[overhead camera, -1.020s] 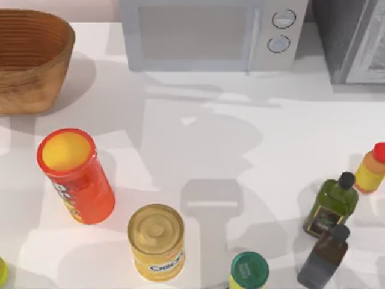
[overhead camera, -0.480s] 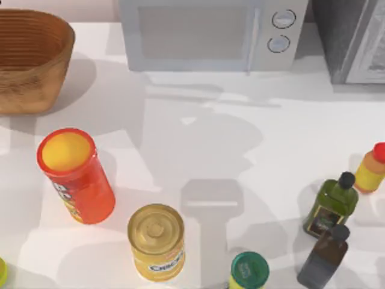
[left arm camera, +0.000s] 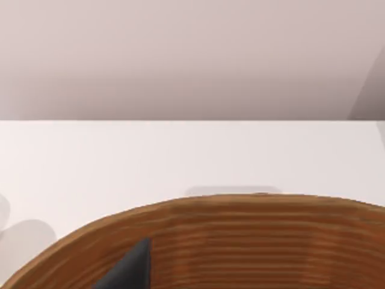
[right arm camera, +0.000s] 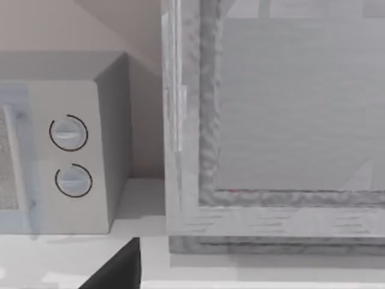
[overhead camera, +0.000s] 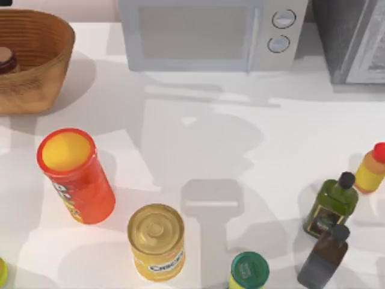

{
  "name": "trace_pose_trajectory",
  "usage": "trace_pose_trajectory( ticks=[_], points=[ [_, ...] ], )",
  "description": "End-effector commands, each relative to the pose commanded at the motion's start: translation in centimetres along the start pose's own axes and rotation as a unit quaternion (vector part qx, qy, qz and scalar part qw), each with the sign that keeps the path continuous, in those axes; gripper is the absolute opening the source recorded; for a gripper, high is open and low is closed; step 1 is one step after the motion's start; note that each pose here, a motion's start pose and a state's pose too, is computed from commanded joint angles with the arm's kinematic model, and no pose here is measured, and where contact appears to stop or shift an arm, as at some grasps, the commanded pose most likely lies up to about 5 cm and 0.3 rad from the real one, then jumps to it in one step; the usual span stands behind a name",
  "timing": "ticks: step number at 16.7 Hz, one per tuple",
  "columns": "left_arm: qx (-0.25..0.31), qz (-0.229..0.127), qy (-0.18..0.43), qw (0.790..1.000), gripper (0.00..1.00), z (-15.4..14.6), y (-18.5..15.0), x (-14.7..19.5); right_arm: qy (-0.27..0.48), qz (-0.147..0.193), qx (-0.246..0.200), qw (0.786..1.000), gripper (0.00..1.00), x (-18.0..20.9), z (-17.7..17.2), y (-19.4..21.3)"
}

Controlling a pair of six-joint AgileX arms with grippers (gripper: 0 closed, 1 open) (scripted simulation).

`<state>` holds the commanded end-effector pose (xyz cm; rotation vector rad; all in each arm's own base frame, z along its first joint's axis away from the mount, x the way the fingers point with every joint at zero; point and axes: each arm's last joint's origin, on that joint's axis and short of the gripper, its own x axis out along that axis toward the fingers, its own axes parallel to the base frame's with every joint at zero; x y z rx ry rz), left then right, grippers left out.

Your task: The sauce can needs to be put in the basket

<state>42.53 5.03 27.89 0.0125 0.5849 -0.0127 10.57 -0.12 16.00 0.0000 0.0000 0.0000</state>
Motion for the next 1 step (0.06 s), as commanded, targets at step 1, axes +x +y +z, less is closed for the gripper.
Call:
trace_pose_trajectory(
  ticks=[1],
  points=[
    [0.000,0.000,0.000,1.000,1.00,0.00,0.00,0.00,0.000,0.000,0.000,1.000,1.00,0.00,0.00,0.00]
  ],
)
